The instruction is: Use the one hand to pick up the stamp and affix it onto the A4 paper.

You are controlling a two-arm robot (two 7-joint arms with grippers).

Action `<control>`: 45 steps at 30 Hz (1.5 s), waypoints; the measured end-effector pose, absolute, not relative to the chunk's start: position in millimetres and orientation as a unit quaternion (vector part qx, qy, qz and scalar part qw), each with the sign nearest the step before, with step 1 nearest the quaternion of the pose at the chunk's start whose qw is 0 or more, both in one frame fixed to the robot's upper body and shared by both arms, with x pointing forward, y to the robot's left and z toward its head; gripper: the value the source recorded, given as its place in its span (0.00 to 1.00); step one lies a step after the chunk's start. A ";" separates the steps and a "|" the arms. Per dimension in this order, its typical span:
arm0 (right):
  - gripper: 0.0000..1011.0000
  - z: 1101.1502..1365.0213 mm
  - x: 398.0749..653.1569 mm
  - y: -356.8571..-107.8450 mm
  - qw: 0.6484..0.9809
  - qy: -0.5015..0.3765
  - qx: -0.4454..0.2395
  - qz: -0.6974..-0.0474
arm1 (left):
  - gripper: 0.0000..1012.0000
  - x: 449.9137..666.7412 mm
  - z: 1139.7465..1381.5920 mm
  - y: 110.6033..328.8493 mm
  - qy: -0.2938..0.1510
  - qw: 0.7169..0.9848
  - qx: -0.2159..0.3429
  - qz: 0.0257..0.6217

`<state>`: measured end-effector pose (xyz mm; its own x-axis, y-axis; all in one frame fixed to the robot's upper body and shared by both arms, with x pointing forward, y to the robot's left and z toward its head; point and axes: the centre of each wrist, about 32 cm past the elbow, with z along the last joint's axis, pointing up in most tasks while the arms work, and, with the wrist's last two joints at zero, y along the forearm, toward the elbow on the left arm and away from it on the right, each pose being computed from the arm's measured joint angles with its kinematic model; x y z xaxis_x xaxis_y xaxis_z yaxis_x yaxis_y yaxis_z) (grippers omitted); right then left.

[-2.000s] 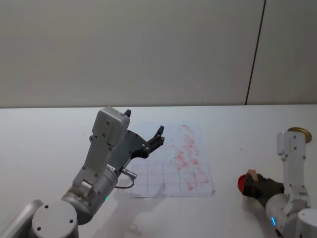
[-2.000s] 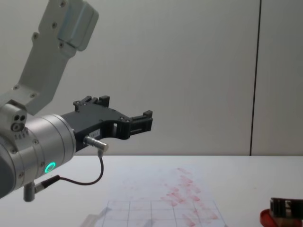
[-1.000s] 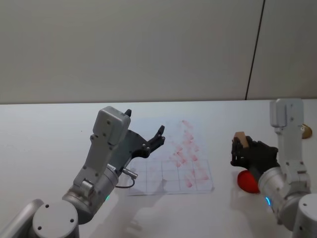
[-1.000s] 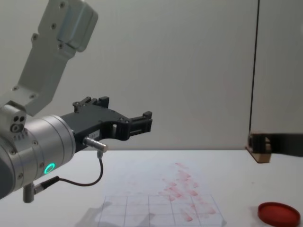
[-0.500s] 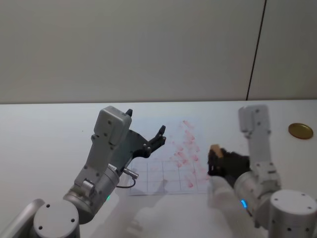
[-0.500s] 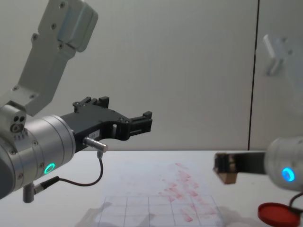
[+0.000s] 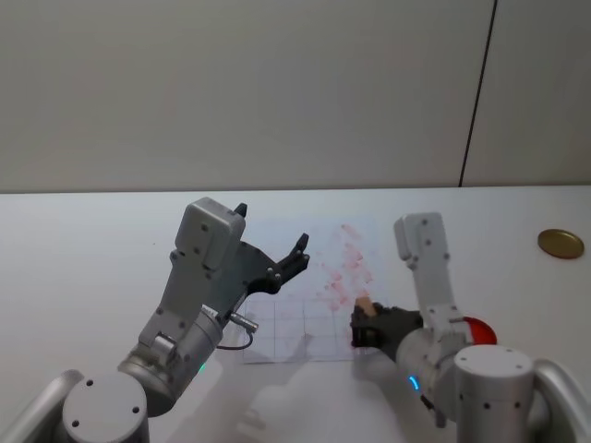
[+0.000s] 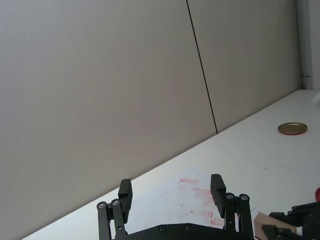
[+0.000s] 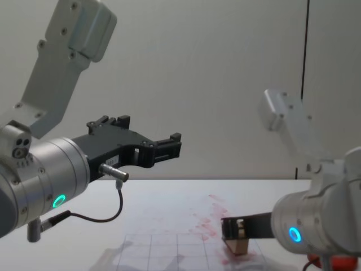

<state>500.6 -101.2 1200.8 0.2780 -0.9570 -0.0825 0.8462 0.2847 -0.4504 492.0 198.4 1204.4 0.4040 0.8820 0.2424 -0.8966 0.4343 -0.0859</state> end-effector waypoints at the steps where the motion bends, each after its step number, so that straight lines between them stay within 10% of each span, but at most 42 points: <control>1: 0.21 1199.8 501.2 -100.6 0.783 0.173 -0.164 -0.575 | 0.98 492.0 1204.4 198.4 -0.126 0.837 0.029 0.531; 45: 0.21 1199.1 521.8 -76.7 0.768 0.180 -0.267 -0.553 | 0.98 492.0 1204.4 198.4 -0.126 0.837 0.029 0.531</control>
